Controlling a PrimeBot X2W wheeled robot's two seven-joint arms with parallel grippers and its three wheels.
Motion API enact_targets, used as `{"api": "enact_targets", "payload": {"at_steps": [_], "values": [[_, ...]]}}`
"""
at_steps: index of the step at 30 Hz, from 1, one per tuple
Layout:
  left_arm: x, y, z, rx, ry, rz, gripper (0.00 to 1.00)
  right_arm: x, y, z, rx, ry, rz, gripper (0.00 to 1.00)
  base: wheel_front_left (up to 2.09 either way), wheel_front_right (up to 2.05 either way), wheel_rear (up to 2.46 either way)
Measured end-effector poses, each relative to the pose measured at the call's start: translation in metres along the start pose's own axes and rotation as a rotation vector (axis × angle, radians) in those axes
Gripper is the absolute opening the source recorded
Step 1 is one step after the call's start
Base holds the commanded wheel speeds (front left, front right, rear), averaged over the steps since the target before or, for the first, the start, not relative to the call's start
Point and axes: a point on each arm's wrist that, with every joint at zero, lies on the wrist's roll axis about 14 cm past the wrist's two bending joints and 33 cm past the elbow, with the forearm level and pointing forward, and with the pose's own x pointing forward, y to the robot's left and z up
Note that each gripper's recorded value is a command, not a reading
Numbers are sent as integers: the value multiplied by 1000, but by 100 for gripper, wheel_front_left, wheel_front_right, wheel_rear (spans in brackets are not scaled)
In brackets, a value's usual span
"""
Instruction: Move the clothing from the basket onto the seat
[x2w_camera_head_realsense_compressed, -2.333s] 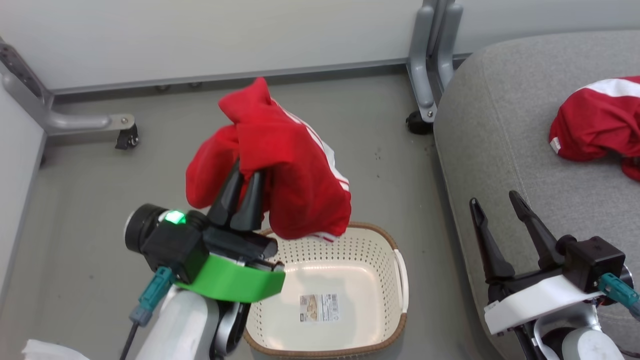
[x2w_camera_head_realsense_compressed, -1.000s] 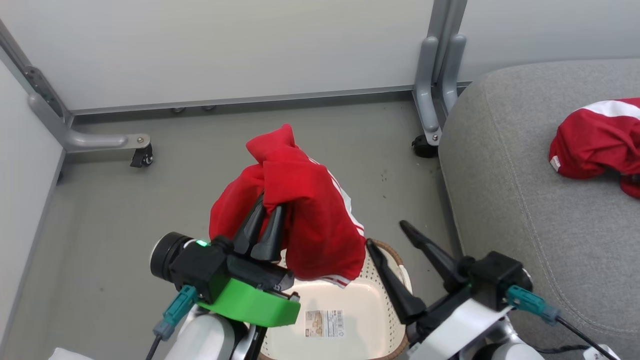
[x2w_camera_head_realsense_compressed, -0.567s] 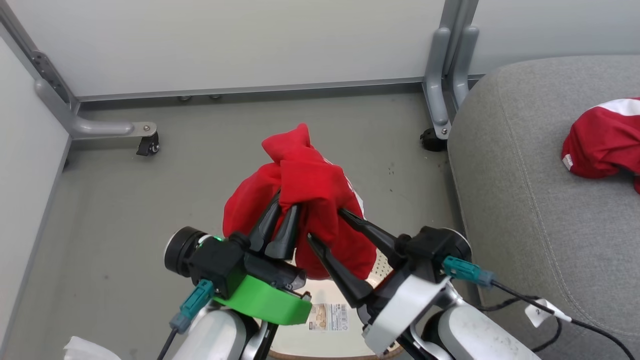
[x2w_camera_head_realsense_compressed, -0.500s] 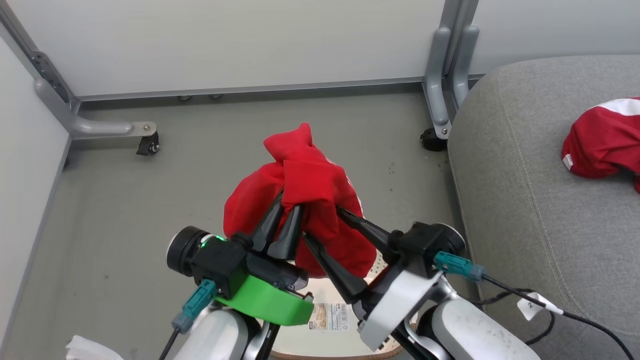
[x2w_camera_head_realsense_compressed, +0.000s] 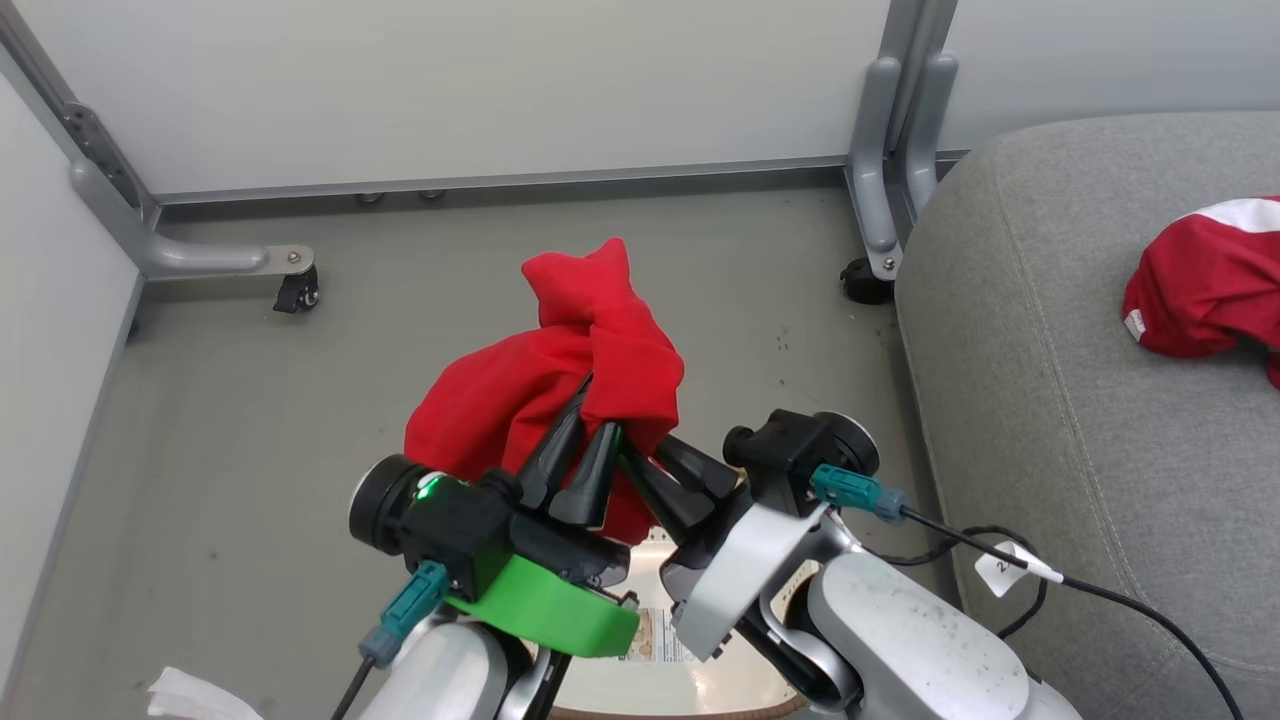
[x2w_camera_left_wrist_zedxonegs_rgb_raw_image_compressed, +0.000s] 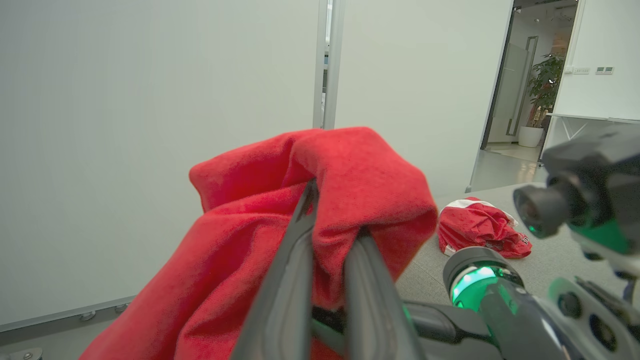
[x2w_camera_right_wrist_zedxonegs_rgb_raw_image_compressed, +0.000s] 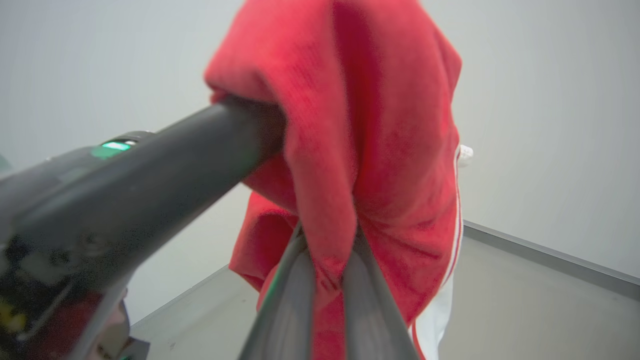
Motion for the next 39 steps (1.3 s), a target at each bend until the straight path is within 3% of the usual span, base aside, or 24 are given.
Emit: {"api": "enact_targets", "payload": {"at_steps": [17,18,19,20,29,39], "values": [[-1,2,1,-6,2,13,0,1,-3,-1,8,-5,-4,0,0,0,0],[-1,3,0,-5,2,18,14,1,-4,-2,9,-4,-5,0,0,0,0],[-1,4,0,-3,2,25,41,1,-5,-2,9,-3,-6,0,0,0,0],[-1,6,0,0,3,31,100,1,-7,-1,7,-3,-8,0,0,0,0],[-16,14,-10,26,50,48,100,1,-19,-2,-3,1,-34,0,0,0,0],[-53,13,-44,56,237,21,100,1,-29,-18,-7,47,-49,0,0,0,0]]}}
